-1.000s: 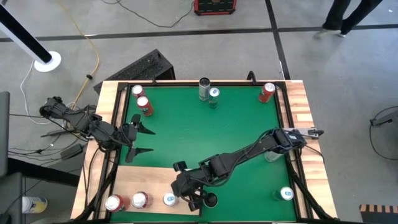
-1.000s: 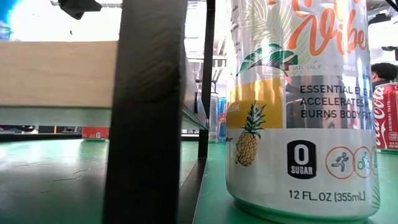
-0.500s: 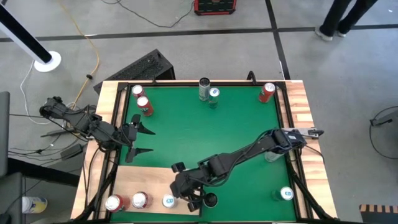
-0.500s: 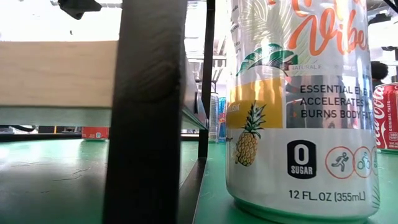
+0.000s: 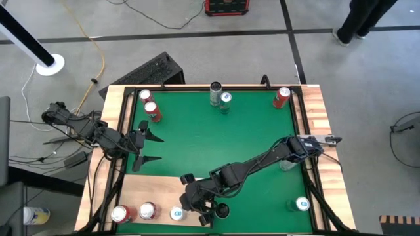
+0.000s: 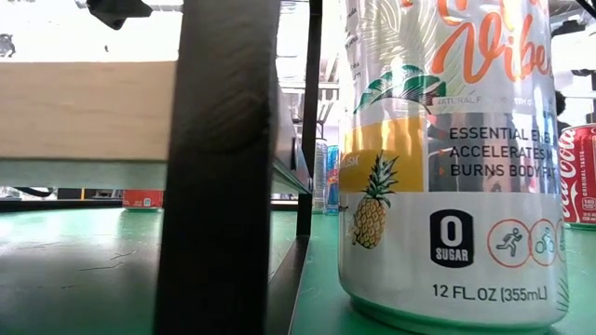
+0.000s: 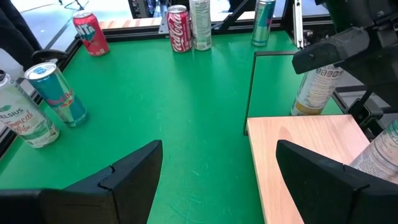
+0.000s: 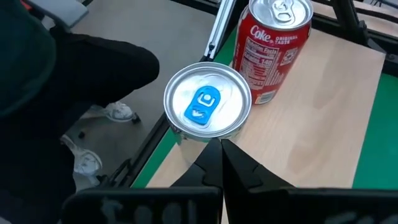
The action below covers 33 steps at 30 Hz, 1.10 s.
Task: Place canned beverage on shelf
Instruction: Put the middle blue soda can on the shelf
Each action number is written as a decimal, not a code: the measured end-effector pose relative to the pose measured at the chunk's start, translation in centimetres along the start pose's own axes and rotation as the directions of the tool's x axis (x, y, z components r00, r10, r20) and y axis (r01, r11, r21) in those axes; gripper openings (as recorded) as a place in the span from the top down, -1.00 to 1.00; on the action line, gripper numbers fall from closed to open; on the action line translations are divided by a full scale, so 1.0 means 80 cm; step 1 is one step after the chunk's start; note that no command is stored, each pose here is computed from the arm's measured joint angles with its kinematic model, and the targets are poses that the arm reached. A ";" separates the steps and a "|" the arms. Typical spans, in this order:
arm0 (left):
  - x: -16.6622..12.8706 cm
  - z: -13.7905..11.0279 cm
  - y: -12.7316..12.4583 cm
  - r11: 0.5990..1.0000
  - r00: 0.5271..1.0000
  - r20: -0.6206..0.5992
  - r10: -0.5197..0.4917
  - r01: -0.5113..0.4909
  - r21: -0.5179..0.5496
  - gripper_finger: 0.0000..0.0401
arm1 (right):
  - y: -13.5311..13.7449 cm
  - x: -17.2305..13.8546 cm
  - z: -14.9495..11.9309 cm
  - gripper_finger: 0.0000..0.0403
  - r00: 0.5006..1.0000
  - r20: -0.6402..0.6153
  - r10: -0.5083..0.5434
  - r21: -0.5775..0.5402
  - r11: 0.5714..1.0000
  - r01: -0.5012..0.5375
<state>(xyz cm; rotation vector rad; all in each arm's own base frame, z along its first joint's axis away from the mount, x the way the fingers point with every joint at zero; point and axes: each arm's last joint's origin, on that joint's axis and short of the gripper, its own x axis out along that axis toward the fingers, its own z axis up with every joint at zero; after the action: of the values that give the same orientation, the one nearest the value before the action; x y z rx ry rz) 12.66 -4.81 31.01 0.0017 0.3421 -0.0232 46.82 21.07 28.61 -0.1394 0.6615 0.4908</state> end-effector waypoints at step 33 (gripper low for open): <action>0.000 0.000 0.000 1.000 1.000 -0.002 -0.009 0.009 0.008 -0.49 | -0.008 -0.001 0.000 0.91 1.000 -0.001 -0.011 0.012 1.000 0.011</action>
<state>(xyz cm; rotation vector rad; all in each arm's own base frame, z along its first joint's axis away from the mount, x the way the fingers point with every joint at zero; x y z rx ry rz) 12.65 -4.84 30.99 0.0080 0.3435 -0.0330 47.08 20.48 28.60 -0.1325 0.6645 0.4761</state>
